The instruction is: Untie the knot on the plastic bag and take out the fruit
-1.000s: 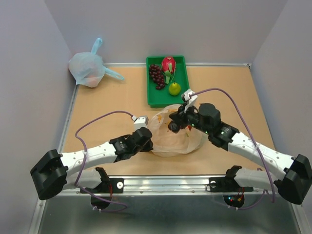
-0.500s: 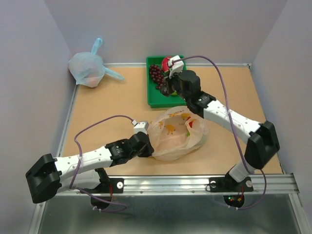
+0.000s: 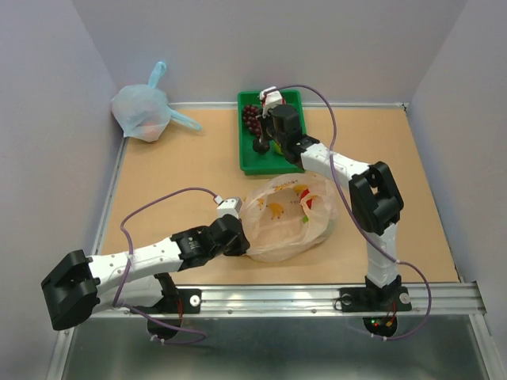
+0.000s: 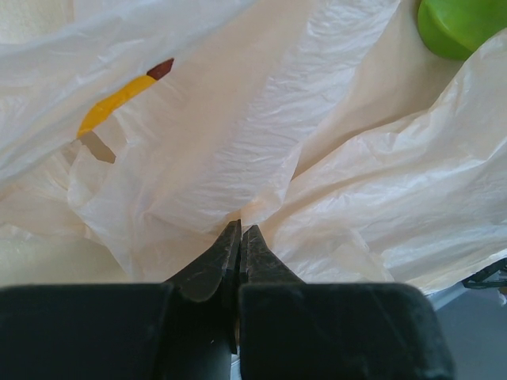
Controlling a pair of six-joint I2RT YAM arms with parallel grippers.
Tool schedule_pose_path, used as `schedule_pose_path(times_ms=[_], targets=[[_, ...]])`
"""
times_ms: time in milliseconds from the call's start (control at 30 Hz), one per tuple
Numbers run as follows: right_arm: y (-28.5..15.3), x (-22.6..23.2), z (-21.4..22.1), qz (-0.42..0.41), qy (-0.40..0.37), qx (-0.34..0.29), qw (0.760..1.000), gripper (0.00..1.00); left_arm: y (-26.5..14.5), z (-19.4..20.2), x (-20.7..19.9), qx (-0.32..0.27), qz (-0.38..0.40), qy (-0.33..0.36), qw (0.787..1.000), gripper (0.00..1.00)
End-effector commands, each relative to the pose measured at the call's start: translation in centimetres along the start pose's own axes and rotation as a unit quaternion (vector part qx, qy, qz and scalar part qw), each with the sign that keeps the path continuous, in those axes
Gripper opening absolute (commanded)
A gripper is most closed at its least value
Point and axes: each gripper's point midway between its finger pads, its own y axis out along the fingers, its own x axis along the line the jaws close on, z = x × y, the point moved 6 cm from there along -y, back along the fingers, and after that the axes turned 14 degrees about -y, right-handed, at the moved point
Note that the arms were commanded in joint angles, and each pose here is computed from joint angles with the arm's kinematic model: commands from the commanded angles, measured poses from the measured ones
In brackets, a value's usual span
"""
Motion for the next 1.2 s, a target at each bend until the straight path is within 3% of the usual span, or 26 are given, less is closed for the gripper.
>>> schedule_pose_path(times_ms=[0, 67, 100, 267, 400, 733, 900, 1167], targets=[[1.0, -0.3, -4.7, -0.004, 0.022, -0.078, 0.997, 0.23, 0.0, 0.1, 0.1, -0.003, 0.004, 0.000, 1.000, 0.09], [1.2, -0.3, -4.3, -0.004, 0.024, -0.075, 0.997, 0.31, 0.0, 0.1, 0.2, -0.004, 0.002, 0.001, 1.000, 0.09], [1.1, -0.3, -4.3, -0.004, 0.024, -0.074, 0.997, 0.41, -0.1, 0.1, 0.2, -0.005, 0.004, 0.000, 1.000, 0.09], [-2.3, -1.0, -6.2, -0.015, 0.021, -0.086, 0.996, 0.66, -0.4, -0.1, 0.1, -0.013, 0.008, -0.009, 1.000, 0.09], [-6.8, -1.1, -7.6, -0.062, 0.012, -0.084, 0.994, 0.76, -0.6, -0.6, 0.0, -0.029, 0.008, -0.014, 0.999, 0.09], [-19.3, 2.9, -5.5, -0.198, -0.003, -0.034, 0.980, 0.81, -1.9, -3.4, -1.7, -0.092, -0.004, -0.011, 0.996, 0.09], [-24.2, 5.0, -1.1, -0.241, 0.033, 0.017, 0.970, 0.81, -2.6, -5.2, -2.6, -0.125, -0.029, 0.006, 0.992, 0.09], [-27.2, 7.0, 7.5, -0.247, 0.112, 0.145, 0.952, 0.79, -3.2, -6.9, -4.2, -0.149, -0.044, 0.031, 0.987, 0.08]])
